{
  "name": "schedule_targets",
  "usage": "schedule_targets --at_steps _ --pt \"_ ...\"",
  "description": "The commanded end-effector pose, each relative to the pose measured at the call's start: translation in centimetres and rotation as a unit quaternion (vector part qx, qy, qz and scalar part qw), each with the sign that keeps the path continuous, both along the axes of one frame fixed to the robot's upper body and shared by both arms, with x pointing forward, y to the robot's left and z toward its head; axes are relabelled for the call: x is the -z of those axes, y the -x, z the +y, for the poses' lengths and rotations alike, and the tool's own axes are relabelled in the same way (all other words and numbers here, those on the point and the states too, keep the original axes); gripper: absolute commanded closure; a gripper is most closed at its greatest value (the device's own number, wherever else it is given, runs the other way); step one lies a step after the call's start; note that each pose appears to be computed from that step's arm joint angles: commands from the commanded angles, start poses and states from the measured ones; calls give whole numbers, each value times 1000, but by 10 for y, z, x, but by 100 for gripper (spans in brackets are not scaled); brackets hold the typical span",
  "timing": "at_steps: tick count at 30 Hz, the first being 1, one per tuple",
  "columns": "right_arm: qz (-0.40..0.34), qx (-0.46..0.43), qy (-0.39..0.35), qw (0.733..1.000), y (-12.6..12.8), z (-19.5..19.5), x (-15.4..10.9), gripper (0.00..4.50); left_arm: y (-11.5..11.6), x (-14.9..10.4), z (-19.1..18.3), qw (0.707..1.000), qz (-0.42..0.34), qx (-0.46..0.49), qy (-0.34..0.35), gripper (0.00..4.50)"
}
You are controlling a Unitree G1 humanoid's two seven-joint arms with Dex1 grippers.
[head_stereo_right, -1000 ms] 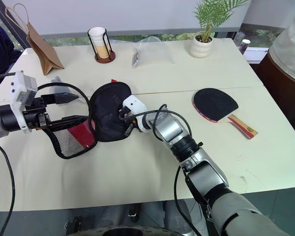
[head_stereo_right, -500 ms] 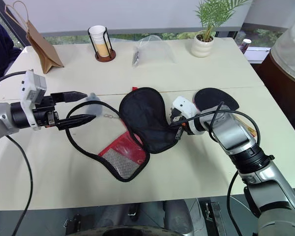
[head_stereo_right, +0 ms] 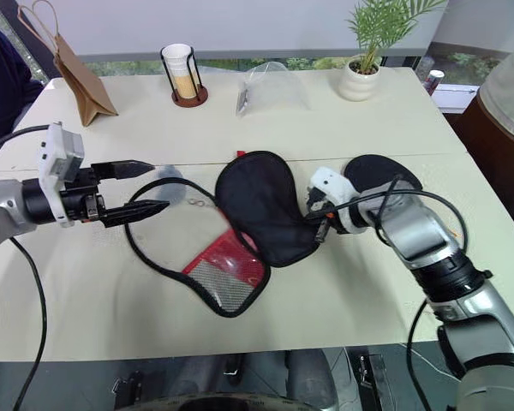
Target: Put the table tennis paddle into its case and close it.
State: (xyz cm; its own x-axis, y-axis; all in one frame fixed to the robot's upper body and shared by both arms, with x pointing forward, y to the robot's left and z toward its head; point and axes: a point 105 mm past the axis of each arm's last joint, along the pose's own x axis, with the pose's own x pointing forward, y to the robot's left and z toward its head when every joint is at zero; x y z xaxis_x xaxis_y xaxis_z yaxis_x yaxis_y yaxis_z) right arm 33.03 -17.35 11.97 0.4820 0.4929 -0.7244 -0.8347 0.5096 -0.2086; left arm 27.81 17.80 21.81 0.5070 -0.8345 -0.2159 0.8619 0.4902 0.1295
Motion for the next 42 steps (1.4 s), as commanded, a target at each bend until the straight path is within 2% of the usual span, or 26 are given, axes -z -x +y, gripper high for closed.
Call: schedule_targets --at_steps 1,5,8,11,15,19,22,25,33,36,42 --pt "-20 18 3 1000 -4 -14 -8 447 2 -7 -4 1000 -24 12 -4 1" --pt "-17 21 1 1000 -4 -13 -5 447 0 -7 -6 1000 -24 15 -4 1" --pt "-18 20 0 1000 -5 -12 -4 366 -1 -7 -7 1000 -24 18 -4 1" --pt "-27 21 -9 999 -7 -9 -10 217 -1 -6 -9 999 -24 22 -4 1" --pt "-54 32 -16 998 -9 -16 -33 6 -1 -5 -10 999 -21 26 -4 1" --pt "-75 41 -24 996 -7 -24 -51 2 -1 -4 -10 999 -20 28 -3 1" --pt "-103 83 -19 991 1 -54 -76 2 -3 -3 -13 999 -20 34 1 1" --pt "-109 124 -2 986 11 -80 -82 2 -4 -1 -15 999 -19 41 3 1" --pt "-97 195 35 975 20 -131 -66 2 -9 0 -21 998 -19 61 5 1" --pt "-83 208 47 973 19 -146 -51 2 -10 2 -25 997 -18 71 5 1" --pt "-68 242 50 967 13 -172 -37 2 -6 4 -35 996 -14 94 1 1"
